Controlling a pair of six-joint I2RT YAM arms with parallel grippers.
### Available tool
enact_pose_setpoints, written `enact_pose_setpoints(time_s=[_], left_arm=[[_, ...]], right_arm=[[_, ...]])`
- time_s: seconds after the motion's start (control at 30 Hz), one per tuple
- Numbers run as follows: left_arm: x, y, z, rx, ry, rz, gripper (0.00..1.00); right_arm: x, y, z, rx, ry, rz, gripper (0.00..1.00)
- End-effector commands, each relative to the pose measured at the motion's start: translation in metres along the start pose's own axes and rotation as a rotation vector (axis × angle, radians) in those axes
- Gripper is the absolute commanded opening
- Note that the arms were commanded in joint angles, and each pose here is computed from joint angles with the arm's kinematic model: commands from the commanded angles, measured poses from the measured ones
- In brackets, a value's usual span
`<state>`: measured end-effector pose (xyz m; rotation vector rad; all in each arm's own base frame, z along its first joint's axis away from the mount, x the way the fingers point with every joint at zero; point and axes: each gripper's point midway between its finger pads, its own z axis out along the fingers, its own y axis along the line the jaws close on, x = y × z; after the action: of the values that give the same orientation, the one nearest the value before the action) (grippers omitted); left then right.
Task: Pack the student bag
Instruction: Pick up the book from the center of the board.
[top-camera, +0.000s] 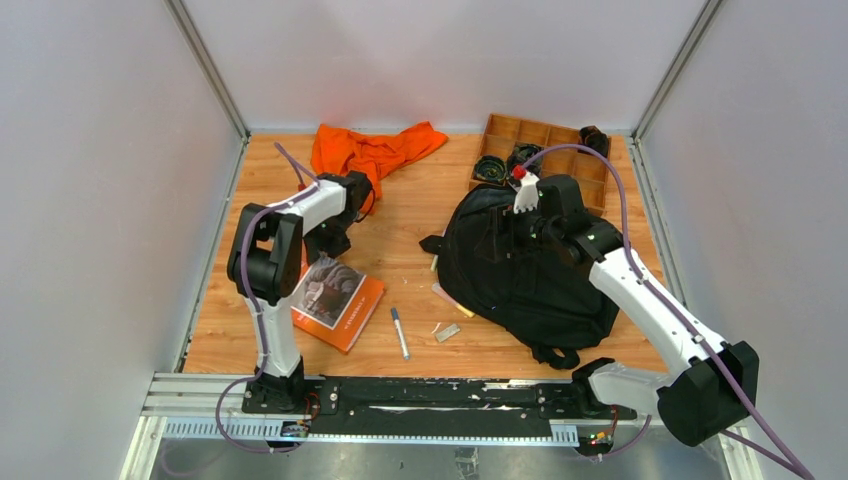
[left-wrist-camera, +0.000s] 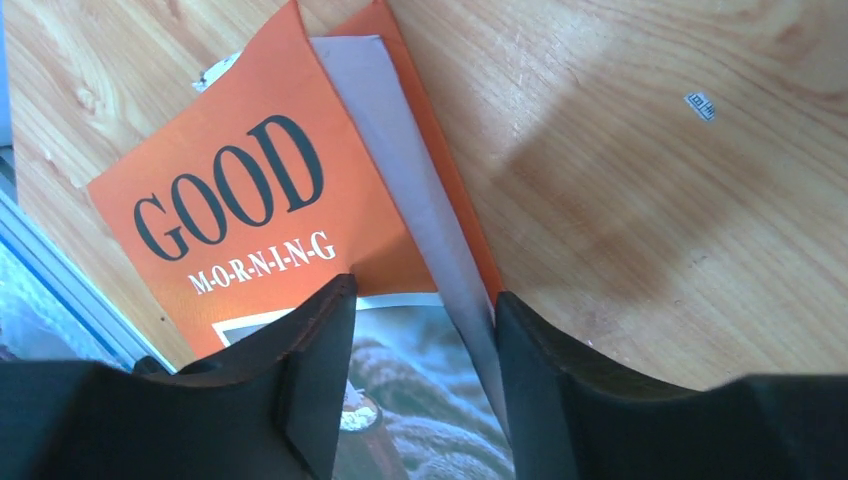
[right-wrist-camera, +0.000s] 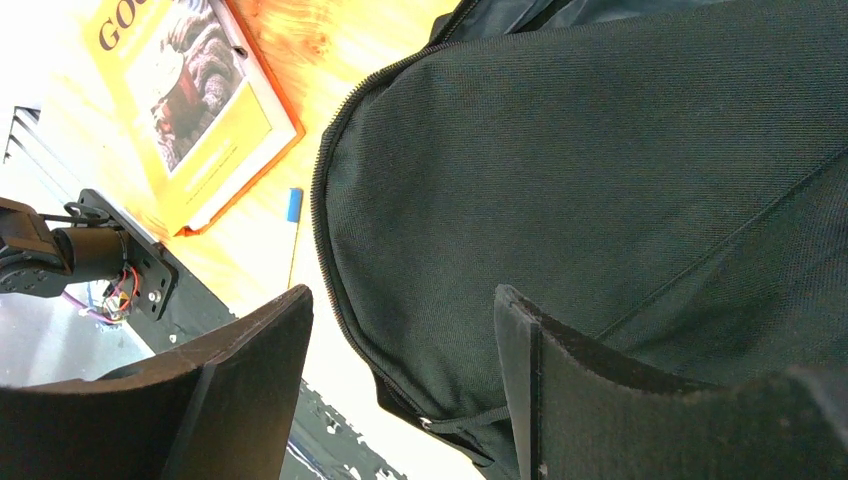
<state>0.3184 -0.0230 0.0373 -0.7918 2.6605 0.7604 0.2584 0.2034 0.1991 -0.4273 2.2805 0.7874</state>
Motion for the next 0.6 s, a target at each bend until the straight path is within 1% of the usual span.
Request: enact_pose_setpoints(time_s=[0.0, 0.07, 0.1, 0.13, 0.17, 0.33, 0.47, 0.57], left_arm=[[0.005, 0.003, 0.008, -0.039, 0.013, 0.023, 0.46], [0.003, 0.001, 0.004, -0.024, 0.013, 0.029, 0.35], [0.002, -0.001, 0.001, -0.011, 0.009, 0.036, 0.26], [-0.002, -0.007, -0.003, 0.019, 0.0, 0.049, 0.13], [-0.003, -0.016, -0.008, 0.065, -0.001, 0.092, 0.01], [-0.008, -0.048, -0.045, 0.18, -0.078, 0.251, 0.0], [-0.007, -0.061, -0.066, 0.222, -0.131, 0.32, 0.0], [-0.005, -0.069, -0.085, 0.261, -0.196, 0.389, 0.0]], right_arm=[[0.003, 0.0, -0.001, -0.009, 0.018, 0.0, 0.7], [0.003, 0.0, 0.0, -0.01, 0.019, 0.0, 0.7], [0.003, 0.0, 0.0, -0.01, 0.019, 0.001, 0.7], [0.003, 0.0, 0.0, -0.009, 0.018, 0.002, 0.7], [0.003, 0.0, 0.001, -0.007, 0.018, 0.004, 0.7], [0.005, -0.002, 0.004, -0.004, 0.028, 0.014, 0.7], [0.004, -0.002, 0.003, -0.005, 0.026, 0.015, 0.7], [0.005, -0.003, 0.003, 0.001, 0.025, 0.014, 0.7]])
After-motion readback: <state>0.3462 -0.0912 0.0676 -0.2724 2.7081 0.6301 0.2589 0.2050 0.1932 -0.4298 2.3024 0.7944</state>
